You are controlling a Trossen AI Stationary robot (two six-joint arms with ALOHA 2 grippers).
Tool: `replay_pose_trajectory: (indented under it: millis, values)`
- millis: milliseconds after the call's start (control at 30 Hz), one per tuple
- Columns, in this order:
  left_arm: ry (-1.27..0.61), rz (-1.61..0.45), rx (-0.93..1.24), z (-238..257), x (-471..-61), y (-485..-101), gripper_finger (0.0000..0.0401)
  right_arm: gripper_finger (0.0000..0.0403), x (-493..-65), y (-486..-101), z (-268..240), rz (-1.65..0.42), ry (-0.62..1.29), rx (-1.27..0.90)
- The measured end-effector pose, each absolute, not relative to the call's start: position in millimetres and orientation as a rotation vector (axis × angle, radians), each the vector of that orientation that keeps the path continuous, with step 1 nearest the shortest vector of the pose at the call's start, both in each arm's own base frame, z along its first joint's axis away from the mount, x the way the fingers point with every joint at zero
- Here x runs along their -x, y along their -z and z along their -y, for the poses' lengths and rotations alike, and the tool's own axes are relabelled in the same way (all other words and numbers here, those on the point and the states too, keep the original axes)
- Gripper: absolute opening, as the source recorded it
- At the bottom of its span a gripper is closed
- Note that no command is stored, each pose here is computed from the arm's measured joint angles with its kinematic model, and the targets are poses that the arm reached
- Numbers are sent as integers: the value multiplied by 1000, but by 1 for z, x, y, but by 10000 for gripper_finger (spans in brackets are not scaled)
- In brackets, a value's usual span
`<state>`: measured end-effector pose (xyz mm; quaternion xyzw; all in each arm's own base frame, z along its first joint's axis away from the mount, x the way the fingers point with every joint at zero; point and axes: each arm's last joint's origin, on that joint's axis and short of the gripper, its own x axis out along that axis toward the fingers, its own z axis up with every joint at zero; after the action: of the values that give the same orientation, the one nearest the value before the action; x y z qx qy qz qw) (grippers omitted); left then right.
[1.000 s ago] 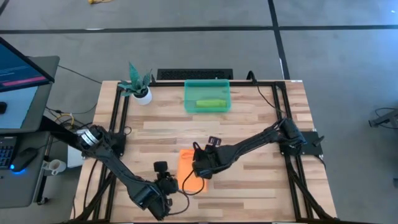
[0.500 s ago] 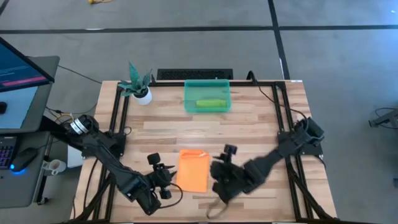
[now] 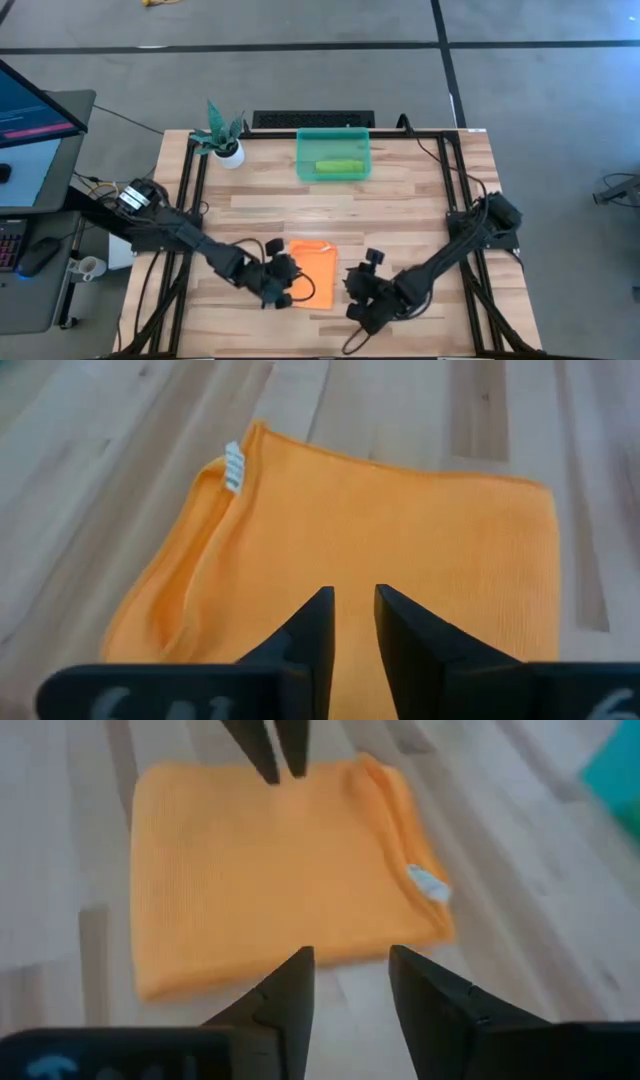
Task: Roll towel into tight, uniform cylinder
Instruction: Roll the orange microfiber towel
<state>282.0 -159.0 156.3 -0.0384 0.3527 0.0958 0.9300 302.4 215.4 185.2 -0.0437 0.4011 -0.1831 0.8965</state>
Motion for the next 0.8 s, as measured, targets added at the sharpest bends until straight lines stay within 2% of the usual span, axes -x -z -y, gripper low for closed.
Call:
replay_pose_trajectory:
  millis: [167,367,600,800]
  values:
    - [-176,-760,111,140,-293,-154,53,144,-321,-174,-203,-774,290,17]
    - [-254,-840,106,111,-299,-149,45,124,-342,-175,-190,-747,128,-83]
    - [-353,-939,120,82,-299,-143,43,116,-346,-176,-192,-727,91,-171]
    - [-375,-950,139,74,-301,-143,43,116,-355,-148,-205,-721,52,-192]
